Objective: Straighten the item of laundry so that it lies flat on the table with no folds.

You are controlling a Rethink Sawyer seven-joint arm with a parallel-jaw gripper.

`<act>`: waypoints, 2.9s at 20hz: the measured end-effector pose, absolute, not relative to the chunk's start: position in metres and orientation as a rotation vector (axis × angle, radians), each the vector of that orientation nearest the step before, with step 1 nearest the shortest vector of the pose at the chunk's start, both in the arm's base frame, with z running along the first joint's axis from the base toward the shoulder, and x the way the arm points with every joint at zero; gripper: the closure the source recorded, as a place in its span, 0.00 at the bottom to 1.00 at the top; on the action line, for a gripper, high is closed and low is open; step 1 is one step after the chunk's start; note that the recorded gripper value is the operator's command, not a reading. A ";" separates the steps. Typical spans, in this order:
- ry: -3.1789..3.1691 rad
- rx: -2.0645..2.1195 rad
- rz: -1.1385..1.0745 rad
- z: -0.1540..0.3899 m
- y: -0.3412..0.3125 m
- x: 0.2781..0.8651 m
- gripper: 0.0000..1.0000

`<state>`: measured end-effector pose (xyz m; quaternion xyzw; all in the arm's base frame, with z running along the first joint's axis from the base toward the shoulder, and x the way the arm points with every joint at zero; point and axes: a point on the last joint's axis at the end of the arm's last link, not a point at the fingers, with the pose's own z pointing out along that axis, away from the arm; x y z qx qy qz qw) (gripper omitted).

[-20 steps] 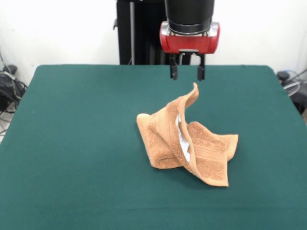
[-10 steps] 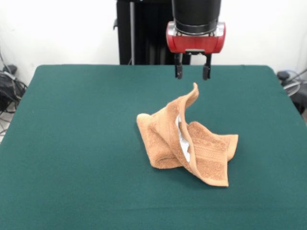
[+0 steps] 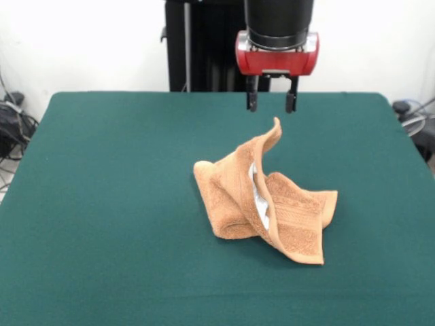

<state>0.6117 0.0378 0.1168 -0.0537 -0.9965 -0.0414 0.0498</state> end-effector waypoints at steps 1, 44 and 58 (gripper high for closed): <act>-3.035 -0.163 -0.125 0.117 0.038 0.612 0.00; -3.007 -0.028 -0.067 0.092 0.057 0.601 0.00; -3.001 -0.064 -0.078 0.092 0.051 0.605 0.00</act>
